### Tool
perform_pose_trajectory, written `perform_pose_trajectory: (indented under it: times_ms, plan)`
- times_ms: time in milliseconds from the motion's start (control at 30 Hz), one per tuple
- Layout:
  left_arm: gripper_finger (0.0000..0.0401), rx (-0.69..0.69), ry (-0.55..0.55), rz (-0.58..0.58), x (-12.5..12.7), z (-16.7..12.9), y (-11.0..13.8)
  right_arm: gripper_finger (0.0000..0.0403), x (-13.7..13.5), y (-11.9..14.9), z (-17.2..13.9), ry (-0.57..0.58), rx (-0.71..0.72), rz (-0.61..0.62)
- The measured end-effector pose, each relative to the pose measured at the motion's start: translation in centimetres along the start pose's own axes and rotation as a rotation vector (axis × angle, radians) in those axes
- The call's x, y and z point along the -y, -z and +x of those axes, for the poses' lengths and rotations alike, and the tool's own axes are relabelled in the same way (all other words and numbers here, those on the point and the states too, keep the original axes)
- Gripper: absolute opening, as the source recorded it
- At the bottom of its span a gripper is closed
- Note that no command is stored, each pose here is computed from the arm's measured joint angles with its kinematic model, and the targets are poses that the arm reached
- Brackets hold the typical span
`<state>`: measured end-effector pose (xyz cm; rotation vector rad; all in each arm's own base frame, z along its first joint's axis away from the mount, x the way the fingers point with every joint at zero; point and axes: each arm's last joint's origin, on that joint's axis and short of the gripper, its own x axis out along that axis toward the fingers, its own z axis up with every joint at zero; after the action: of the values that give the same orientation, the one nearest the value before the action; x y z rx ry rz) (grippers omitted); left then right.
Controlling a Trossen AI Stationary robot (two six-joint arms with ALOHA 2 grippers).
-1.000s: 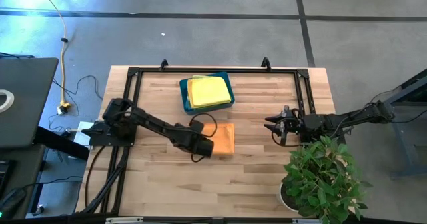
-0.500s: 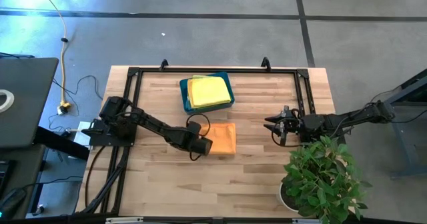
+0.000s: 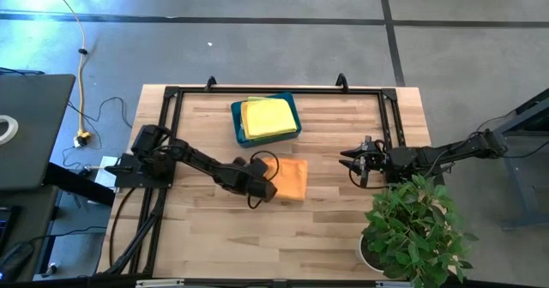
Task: Fold microfiber towels
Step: Stack the orange microfiber cloth on the yellow microfiber cloth in the blue bin
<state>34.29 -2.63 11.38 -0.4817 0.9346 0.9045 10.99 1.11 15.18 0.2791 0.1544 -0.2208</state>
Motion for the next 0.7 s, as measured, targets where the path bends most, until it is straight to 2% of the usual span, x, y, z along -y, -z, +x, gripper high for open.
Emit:
perform_pose_trajectory:
  times_ms: [200, 267, 467, 700]
  plan:
    - [0.0027, 0.035, 0.053, 0.089, 0.6, 0.0, -0.4, 0.0146, 0.0, 0.0, 0.0, 0.000, 0.000, 0.000]
    - [0.0010, 0.035, 0.065, 0.113, 0.9, -0.1, -0.9, 0.0146, 0.0, 0.0, 0.0, 0.000, 0.000, 0.000]
    - [0.0017, 0.063, 0.162, 0.202, 2.3, -1.3, -4.5, 0.0146, 0.0, 0.0, 0.0, 0.000, 0.000, 0.000]
    - [0.0008, 0.202, 0.211, 0.232, 2.8, -3.2, -11.4, 0.0146, 0.0, 0.0, 0.0, 0.000, 0.000, 0.000]
